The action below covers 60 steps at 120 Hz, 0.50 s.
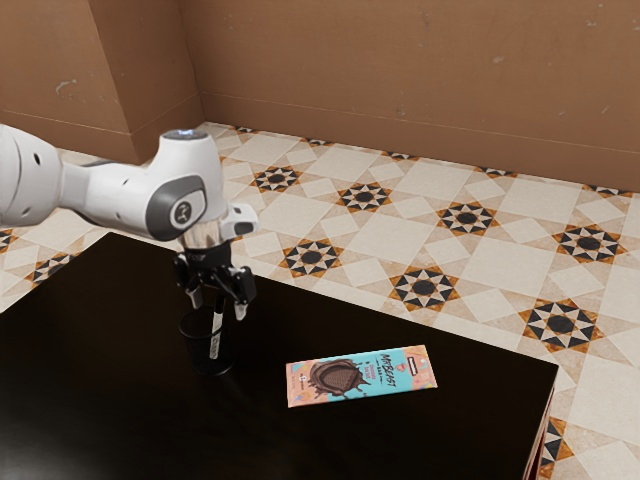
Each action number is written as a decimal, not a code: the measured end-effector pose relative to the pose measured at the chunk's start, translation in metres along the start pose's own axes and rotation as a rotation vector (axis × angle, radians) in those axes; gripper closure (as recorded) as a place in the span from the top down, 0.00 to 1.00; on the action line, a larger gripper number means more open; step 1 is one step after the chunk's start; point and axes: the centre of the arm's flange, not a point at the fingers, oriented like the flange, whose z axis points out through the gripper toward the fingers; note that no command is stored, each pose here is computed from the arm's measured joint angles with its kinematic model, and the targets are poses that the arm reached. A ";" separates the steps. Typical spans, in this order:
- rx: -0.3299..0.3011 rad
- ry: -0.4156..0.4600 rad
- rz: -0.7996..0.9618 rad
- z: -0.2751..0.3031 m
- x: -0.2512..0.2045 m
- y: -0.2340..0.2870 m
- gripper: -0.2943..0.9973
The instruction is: Take the marker out of the pen holder and place it to the left of the pen holder.
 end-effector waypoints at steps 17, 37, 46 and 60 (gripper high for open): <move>0.026 0.017 0.019 -0.006 0.004 -0.002 0.47; 0.040 0.021 0.029 -0.008 0.004 -0.002 0.28; 0.042 0.026 0.031 -0.010 0.004 -0.003 0.24; 0.046 0.045 0.019 -0.024 -0.005 -0.010 0.21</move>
